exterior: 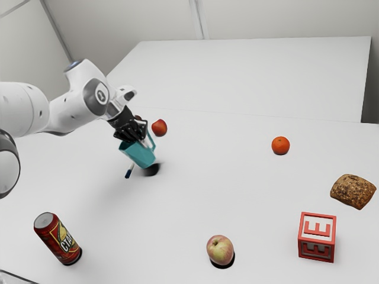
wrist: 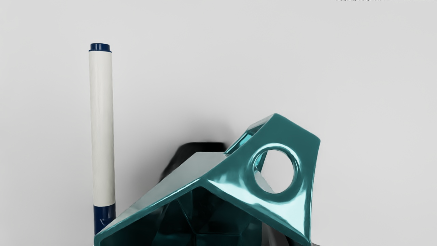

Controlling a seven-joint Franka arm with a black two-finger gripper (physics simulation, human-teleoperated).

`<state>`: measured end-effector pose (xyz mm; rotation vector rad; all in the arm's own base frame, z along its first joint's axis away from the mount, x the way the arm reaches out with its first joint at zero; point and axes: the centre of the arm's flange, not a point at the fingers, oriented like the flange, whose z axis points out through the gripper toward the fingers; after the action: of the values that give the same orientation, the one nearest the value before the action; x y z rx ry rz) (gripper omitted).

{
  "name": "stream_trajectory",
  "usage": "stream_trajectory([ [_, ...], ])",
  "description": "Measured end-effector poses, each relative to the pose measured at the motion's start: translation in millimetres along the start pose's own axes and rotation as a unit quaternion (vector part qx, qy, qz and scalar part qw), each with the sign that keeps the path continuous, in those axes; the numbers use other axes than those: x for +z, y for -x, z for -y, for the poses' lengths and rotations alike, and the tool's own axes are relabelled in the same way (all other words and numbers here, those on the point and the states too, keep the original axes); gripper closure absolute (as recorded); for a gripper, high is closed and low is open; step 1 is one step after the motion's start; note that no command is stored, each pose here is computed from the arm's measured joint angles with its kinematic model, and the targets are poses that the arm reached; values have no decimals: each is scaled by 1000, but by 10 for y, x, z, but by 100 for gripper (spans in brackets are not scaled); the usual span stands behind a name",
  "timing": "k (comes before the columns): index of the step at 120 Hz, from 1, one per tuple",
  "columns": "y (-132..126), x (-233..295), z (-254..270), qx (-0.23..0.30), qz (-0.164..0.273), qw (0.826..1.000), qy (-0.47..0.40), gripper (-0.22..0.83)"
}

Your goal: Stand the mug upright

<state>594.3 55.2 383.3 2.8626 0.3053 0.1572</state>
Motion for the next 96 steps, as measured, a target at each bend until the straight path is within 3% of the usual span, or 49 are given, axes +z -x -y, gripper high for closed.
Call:
stream_trajectory([
  [35, 20, 57, 8, -52, 6, 997, -51, 77],
  [96, -121, 144, -204, -87, 32, 988, -124, 77],
])
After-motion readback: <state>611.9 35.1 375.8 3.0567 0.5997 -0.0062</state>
